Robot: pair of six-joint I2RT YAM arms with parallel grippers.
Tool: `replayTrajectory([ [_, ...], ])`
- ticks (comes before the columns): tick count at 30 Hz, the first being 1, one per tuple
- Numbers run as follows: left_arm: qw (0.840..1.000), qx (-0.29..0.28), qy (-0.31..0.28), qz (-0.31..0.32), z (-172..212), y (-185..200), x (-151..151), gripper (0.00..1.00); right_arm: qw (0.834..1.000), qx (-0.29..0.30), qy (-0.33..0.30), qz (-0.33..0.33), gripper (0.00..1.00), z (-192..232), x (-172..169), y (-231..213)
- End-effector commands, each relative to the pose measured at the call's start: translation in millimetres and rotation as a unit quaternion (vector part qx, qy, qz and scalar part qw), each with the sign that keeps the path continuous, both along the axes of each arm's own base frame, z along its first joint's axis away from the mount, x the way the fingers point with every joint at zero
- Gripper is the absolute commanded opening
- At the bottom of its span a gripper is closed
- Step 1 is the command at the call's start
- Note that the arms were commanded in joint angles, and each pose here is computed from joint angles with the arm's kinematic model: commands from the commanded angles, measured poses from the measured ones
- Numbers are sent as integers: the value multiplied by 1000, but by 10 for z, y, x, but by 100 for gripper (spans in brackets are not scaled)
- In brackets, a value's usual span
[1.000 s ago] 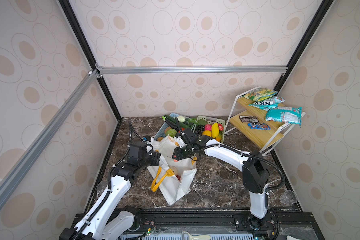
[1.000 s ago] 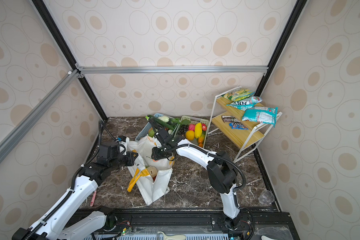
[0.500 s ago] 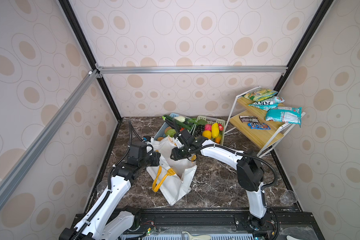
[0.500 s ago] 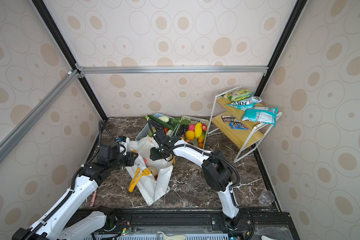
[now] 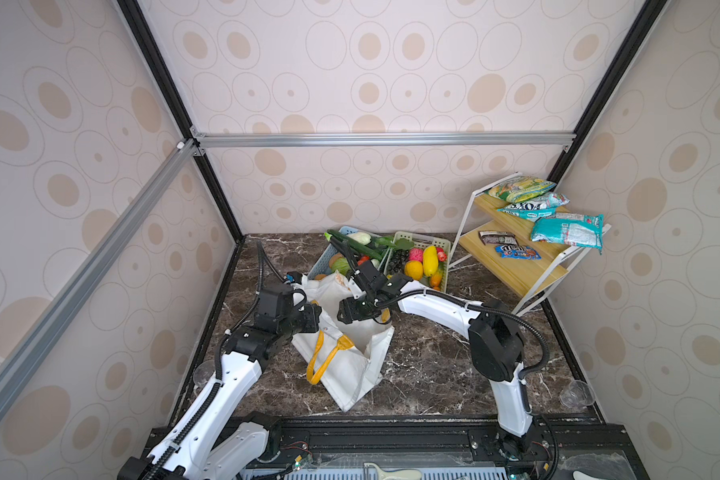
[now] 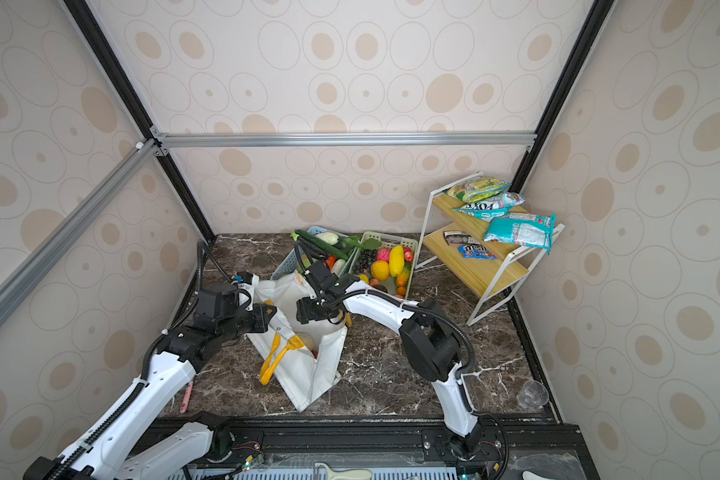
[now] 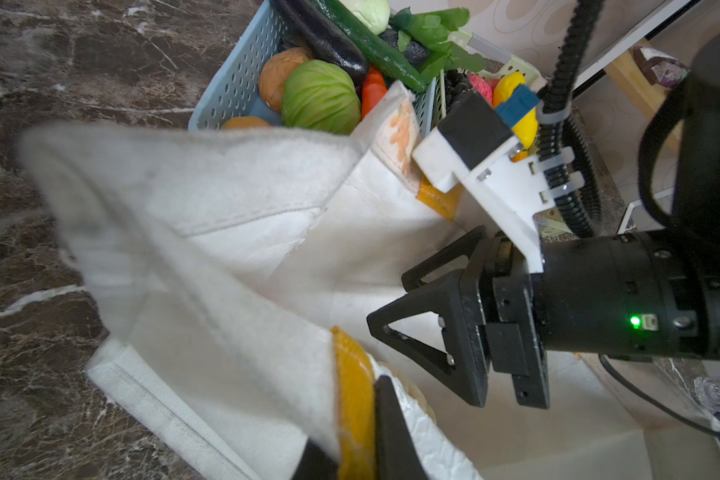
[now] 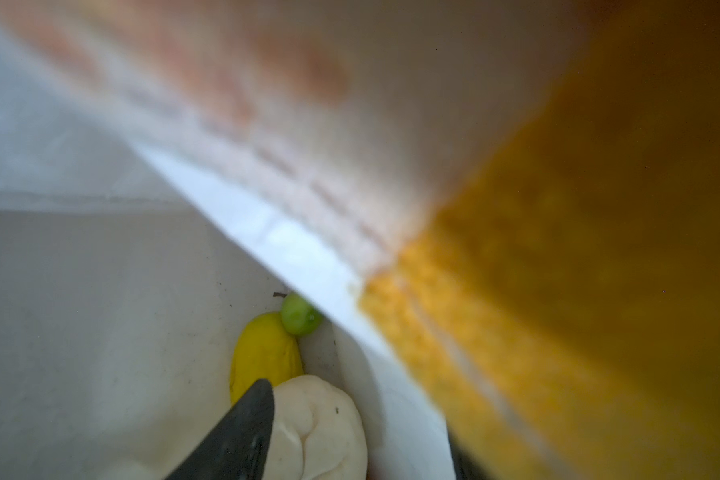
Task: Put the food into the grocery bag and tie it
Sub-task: 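Open the right gripper to release the peach and lift out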
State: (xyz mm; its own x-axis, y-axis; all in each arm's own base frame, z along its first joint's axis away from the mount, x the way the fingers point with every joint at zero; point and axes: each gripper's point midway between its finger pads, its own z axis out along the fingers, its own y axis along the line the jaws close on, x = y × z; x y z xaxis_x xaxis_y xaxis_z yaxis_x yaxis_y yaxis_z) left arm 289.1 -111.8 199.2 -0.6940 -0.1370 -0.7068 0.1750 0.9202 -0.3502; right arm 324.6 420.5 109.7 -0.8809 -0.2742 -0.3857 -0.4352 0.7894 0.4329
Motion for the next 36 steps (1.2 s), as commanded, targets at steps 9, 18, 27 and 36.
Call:
replayTrajectory([
  [9, 1000, -1, -23, 6, 117, 26, 23, 0, 998, 13, -56, 7, 71, 578, -44, -120],
  [18, 1000, 0, -25, 8, 122, 34, 27, 0, 993, 19, -113, -3, 72, 992, -9, -301],
  [27, 999, 6, -24, 20, 116, 76, 34, 0, 988, 20, -147, -43, 73, 1287, 118, -660],
  [36, 999, 10, -31, 39, 152, 132, 70, 0, 982, 18, -157, -103, 74, 1370, 291, -1223],
])
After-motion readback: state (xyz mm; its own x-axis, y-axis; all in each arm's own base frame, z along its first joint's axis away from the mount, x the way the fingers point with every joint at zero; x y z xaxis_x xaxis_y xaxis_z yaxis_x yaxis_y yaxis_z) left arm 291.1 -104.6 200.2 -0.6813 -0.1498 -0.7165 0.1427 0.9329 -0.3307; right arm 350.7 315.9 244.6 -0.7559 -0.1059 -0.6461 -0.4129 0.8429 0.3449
